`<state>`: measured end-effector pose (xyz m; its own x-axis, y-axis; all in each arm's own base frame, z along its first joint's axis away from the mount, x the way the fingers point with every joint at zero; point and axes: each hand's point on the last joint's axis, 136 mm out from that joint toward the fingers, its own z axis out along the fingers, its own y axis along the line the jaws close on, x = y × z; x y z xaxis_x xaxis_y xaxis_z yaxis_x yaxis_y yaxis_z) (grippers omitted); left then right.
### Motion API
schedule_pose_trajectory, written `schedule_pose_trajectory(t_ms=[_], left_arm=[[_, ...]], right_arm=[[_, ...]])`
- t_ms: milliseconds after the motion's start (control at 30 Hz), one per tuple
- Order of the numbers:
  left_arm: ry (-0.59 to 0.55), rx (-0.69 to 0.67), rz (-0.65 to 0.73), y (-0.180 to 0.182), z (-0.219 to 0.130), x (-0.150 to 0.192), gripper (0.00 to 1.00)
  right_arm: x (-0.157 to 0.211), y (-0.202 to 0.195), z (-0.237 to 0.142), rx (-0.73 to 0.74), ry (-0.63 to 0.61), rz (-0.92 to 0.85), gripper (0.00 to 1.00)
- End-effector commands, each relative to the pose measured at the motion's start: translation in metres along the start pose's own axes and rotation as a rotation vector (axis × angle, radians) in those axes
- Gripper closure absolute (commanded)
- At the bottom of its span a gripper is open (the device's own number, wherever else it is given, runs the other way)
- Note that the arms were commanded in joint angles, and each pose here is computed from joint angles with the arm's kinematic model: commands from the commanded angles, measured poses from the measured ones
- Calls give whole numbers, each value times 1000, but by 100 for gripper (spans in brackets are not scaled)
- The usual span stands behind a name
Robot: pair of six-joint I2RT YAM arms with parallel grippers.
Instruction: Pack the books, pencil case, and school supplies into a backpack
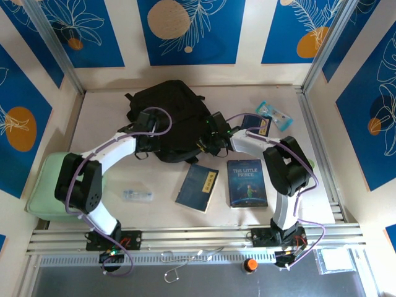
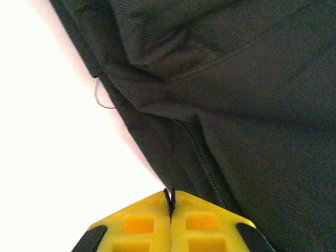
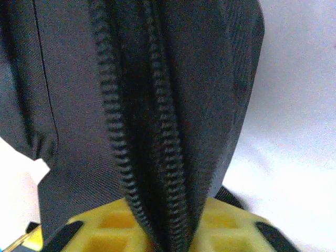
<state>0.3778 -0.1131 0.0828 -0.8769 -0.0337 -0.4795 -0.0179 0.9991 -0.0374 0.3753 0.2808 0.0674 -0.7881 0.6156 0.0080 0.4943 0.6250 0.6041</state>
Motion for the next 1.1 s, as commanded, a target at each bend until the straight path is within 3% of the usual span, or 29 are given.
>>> schedule_pose_trajectory(t_ms=[0,533,833,1067], left_arm=[[39,-133,-27,36,12,5,100],[44,-317,-57,86,43,-25,100],[-72,-315,-79,89,10,-51,100],[-92,-330,-154,92,11,-58,100]], right_arm=[[-12,-20,-2,68,-62,-19,90],[-20,-15,-20,44,-112,-44,93],[-18,-17,-16,42,-98,-47,94],[-13,-11,-14,8,-75,-61,94]])
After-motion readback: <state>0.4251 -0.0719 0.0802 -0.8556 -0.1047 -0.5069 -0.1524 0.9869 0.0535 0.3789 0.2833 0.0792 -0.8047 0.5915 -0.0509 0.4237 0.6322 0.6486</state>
